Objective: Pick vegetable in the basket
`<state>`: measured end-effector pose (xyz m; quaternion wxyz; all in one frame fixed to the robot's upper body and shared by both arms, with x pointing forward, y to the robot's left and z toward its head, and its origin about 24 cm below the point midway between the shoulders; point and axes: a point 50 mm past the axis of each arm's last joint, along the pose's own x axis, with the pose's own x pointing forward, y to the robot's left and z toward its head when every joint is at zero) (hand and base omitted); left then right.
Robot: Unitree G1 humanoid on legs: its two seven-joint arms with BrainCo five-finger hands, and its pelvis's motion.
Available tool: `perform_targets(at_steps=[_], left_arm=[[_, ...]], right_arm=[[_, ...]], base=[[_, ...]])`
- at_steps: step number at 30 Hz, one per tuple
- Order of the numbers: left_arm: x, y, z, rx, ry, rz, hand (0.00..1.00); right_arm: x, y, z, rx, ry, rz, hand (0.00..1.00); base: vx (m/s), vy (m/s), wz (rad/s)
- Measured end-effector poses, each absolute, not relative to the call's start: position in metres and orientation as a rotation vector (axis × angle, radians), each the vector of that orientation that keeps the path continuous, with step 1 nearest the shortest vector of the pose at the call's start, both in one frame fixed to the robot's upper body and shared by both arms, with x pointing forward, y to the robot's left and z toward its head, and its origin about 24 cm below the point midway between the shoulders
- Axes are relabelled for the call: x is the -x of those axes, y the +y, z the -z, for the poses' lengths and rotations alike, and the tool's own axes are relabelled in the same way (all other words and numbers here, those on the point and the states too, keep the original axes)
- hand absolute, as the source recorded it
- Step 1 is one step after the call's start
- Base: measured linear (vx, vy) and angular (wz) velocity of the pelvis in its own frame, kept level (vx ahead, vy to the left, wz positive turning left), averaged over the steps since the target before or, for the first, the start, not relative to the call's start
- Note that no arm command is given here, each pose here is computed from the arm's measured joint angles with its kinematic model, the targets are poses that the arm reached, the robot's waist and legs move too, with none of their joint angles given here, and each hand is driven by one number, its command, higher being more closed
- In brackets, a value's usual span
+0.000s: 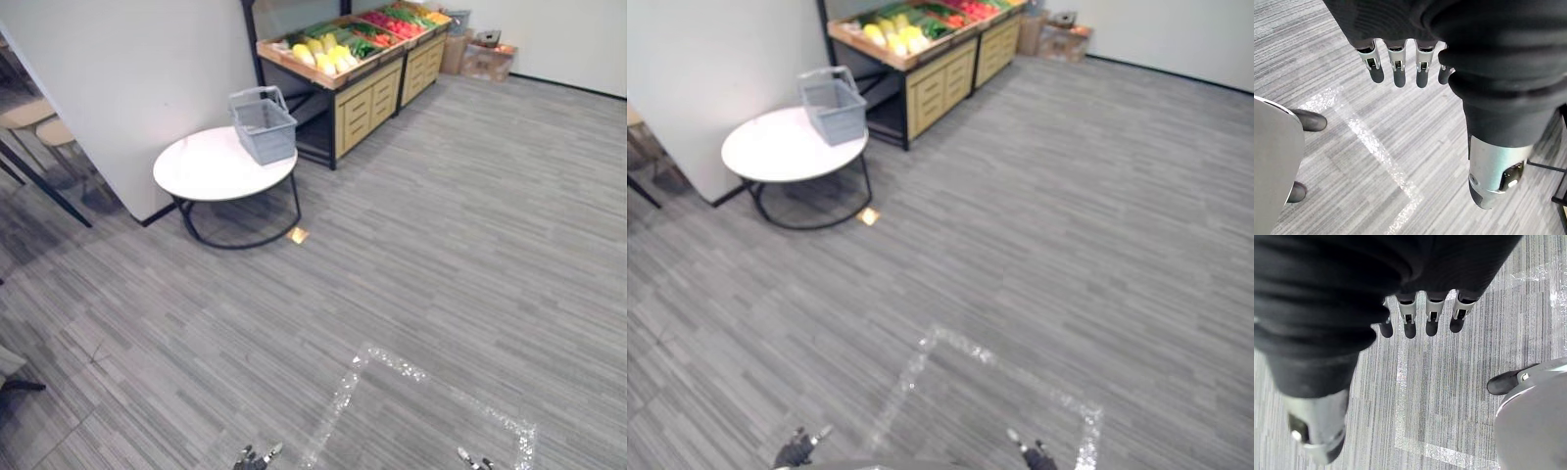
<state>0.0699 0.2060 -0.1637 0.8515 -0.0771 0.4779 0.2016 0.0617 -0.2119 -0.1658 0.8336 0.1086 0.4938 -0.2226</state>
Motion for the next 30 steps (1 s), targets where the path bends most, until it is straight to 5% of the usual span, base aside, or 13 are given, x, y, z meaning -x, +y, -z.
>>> perform_targets(at_steps=[12, 30], left_arm=[[-0.081, 0.201, 0.162, 0.109, 0.999, -0.323, 0.00], [-0.080, 0.216, 0.161, 0.157, 1.001, -0.450, 0.00]], right_arm=[[-0.074, -0.218, 0.162, 0.091, 1.071, 0.194, 0.00], [-0.085, -0.224, 0.158, 0.053, 1.046, 0.256, 0.00]], base=[[-0.01, -0.004, -0.02], [0.04, -0.031, 0.06]])
